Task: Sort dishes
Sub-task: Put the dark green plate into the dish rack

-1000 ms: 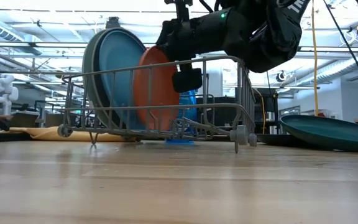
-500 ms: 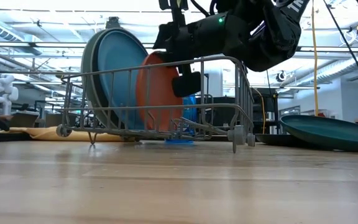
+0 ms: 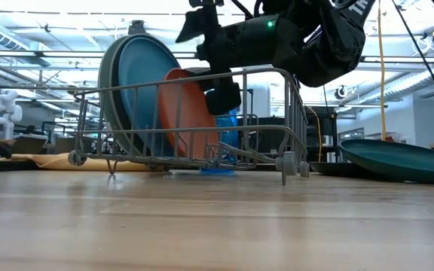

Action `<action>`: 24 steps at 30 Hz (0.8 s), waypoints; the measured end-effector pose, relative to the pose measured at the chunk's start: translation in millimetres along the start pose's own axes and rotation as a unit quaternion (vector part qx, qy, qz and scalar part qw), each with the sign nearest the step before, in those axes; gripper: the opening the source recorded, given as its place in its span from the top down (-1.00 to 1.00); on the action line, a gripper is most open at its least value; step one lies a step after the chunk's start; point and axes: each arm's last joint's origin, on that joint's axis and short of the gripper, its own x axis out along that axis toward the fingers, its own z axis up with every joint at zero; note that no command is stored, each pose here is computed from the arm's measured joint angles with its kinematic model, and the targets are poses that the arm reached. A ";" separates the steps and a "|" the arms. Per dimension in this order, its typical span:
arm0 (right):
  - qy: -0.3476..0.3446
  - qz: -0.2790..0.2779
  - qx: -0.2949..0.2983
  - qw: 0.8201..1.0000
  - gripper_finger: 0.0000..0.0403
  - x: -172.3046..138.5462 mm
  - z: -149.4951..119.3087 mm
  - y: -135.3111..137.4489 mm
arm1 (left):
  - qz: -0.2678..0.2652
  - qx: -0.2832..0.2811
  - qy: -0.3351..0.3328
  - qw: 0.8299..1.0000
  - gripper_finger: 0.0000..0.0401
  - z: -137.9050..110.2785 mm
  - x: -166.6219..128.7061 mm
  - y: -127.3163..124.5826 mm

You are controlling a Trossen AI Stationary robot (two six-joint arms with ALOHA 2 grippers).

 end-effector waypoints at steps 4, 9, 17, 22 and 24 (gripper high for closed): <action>0.014 0.023 -0.024 0.999 -0.22 -0.3 0.0 2.0 | 0.000 0.000 0.000 1.000 0.39 0.0 0.0 0.0; 0.030 0.055 -0.048 0.997 -0.29 -0.6 0.5 5.4 | 0.000 0.000 0.001 1.000 0.39 -0.1 0.0 0.0; 0.049 0.163 -0.077 0.982 -0.28 4.8 6.3 22.1 | 0.013 0.003 0.003 1.000 0.39 -1.8 3.2 -1.2; 0.065 0.224 -0.077 0.969 -0.27 14.9 7.7 37.4 | 0.016 0.003 0.004 1.000 0.39 -3.1 6.1 -2.9; 0.080 0.270 -0.079 0.956 -0.27 18.7 7.6 47.3 | 0.017 0.004 0.006 1.000 0.39 -4.1 7.9 -3.9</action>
